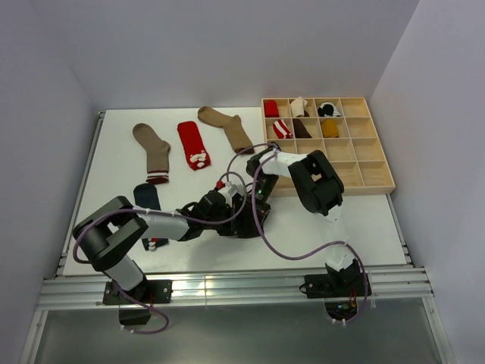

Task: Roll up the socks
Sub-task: Roll the sock at the center of the board.

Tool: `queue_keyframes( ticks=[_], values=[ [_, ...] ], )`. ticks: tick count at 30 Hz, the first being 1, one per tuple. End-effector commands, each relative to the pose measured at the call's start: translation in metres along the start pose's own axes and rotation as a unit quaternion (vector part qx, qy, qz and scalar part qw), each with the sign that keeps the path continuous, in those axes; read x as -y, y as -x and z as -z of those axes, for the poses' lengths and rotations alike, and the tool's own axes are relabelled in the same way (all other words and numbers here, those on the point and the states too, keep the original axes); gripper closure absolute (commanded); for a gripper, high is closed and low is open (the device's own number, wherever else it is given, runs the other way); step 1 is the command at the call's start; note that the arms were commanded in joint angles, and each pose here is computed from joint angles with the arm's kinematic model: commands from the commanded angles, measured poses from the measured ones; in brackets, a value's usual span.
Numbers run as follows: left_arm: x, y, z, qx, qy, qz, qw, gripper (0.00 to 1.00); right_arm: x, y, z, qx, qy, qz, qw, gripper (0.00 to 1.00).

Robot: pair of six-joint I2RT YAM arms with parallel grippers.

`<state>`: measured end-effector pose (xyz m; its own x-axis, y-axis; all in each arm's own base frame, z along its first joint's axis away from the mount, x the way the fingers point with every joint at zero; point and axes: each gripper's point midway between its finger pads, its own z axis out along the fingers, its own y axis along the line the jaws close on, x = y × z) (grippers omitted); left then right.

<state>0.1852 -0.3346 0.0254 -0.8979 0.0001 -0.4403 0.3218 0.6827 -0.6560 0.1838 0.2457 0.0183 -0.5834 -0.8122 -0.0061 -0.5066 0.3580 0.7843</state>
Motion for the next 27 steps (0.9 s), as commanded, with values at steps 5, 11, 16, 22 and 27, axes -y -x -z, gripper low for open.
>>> queue_keyframes(
  ticks=[5, 11, 16, 22, 27],
  values=[
    [-0.015, -0.027, 0.005, -0.083, 0.018, 0.124, 0.989, 1.00, -0.008, 0.030, 0.039, 0.100, -0.109, 0.077, 0.986, 0.64],
    [-0.023, -0.031, 0.017, -0.113, 0.017, 0.178, 0.977, 1.00, -0.018, 0.033, 0.063, 0.143, -0.160, 0.114, 0.970, 0.63],
    [-0.035, -0.027, 0.027, -0.124, 0.018, 0.230, 0.965, 1.00, -0.015, 0.026, 0.078, 0.176, -0.217, 0.156, 0.947, 0.63],
    [-0.040, -0.038, 0.029, -0.167, 0.008, 0.280, 0.945, 1.00, -0.018, 0.015, 0.099, 0.224, -0.332, 0.256, 0.879, 0.64],
    [-0.043, -0.048, 0.030, -0.192, 0.004, 0.311, 0.931, 0.99, -0.024, 0.006, 0.076, 0.217, -0.398, 0.366, 0.813, 0.63]
  ],
)
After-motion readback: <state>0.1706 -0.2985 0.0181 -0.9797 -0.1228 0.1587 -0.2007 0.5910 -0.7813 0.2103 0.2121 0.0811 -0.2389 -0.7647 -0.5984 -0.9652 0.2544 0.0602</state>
